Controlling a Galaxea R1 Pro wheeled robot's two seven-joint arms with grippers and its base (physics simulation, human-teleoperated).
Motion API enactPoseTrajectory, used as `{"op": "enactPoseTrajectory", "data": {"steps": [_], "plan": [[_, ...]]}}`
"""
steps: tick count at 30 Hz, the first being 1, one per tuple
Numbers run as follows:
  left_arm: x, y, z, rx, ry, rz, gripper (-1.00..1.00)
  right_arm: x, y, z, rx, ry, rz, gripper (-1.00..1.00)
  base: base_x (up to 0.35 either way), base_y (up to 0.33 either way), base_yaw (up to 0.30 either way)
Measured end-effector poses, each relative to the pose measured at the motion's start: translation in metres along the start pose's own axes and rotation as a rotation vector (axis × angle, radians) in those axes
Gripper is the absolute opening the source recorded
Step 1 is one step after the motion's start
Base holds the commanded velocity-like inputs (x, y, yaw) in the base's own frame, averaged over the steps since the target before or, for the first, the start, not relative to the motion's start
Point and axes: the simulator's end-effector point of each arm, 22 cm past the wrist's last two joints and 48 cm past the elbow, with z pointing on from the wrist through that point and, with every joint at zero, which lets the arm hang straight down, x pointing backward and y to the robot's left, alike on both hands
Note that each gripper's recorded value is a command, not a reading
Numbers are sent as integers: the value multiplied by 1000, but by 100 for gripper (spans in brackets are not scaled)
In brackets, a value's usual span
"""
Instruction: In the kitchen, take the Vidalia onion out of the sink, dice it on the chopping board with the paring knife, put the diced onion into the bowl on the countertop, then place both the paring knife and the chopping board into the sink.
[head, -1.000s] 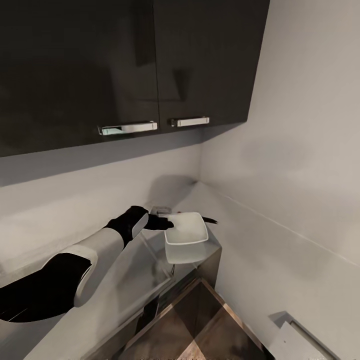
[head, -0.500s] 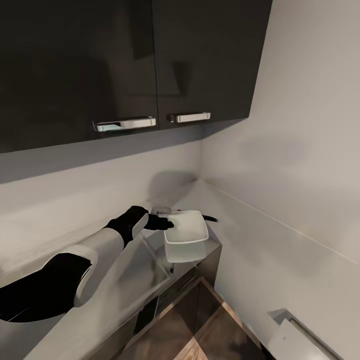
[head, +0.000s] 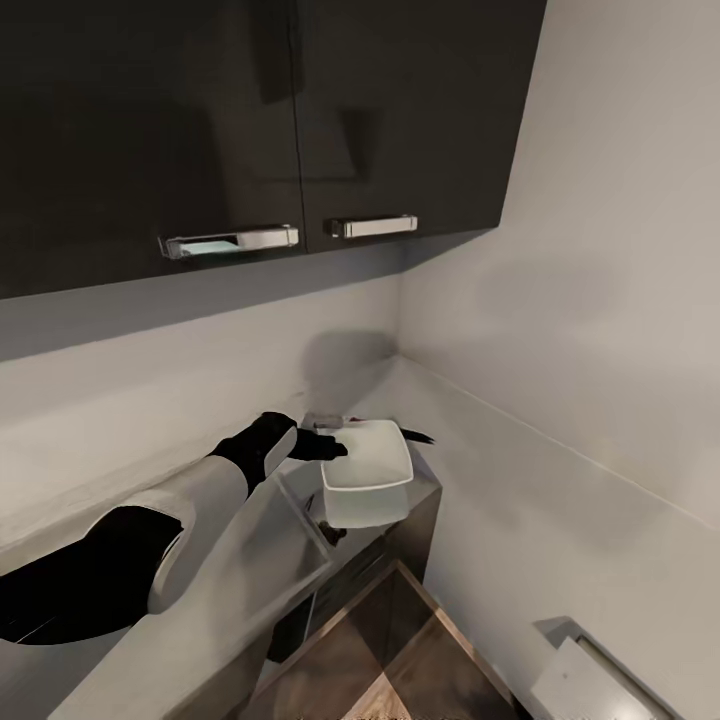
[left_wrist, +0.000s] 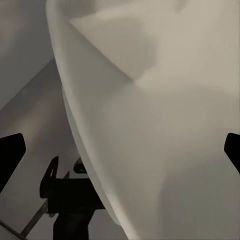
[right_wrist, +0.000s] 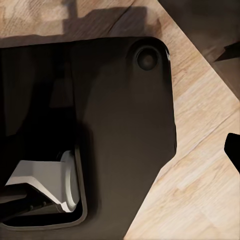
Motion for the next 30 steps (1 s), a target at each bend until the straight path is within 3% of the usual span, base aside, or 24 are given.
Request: {"op": "enactPoseTrajectory", "data": {"steps": [30], "plan": [[22,7,24,2,45,-15,100,15,-1,-5,4,46,-1,100,0,0,0]]}}
